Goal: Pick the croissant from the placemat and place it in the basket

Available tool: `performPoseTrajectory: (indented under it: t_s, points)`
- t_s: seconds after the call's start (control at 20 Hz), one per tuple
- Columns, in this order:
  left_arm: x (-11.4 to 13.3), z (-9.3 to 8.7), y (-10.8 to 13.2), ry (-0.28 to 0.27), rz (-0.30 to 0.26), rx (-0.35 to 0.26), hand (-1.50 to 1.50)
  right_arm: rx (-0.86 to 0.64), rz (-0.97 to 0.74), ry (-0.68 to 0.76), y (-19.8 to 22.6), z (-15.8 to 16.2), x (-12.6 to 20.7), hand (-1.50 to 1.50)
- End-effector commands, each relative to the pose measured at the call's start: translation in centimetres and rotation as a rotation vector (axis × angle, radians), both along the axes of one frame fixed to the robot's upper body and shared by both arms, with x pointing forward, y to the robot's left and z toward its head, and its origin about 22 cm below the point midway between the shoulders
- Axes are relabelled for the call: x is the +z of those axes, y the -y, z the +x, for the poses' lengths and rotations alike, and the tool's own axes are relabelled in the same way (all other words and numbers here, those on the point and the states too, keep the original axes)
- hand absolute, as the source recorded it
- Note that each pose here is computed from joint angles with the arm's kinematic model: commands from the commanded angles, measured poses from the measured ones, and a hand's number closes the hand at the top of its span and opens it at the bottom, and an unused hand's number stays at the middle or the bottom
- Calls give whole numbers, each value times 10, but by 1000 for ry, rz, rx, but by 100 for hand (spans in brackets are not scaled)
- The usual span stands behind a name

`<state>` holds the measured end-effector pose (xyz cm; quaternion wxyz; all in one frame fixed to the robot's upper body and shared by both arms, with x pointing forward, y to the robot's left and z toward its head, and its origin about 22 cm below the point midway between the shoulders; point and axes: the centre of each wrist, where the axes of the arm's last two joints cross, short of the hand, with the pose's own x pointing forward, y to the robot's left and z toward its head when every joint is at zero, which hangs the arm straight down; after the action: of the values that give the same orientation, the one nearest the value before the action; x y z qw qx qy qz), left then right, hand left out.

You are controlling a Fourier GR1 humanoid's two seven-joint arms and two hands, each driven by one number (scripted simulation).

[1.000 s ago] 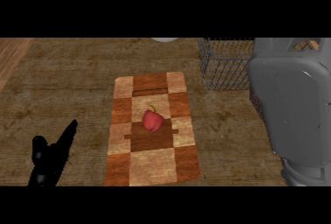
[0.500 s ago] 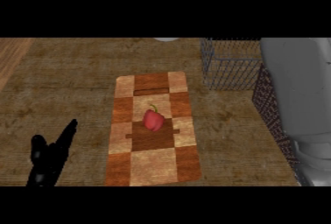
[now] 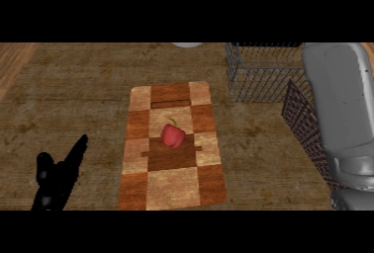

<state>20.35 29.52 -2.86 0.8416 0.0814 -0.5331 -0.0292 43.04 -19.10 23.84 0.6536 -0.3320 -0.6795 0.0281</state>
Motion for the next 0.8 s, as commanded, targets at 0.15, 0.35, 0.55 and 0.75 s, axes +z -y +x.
performPoseTrajectory:
  t_s: [0.15, 0.35, 0.55, 0.75]
  points:
    - [-17, -4, 15, -105, -26, 9, 0, -6, 41, -2, 28, 16, -29, 150]
    - [-13, -1, 0, -102, -9, 27, 0, -136, -233, -135, 58, 15, -43, 150]
    - [-16, -7, 0, -102, -14, 14, 0, -113, -300, -131, 49, 19, -54, -150]
    - [-18, 9, -6, -106, -32, 39, 0, -96, -280, -70, 86, 14, -33, -150]
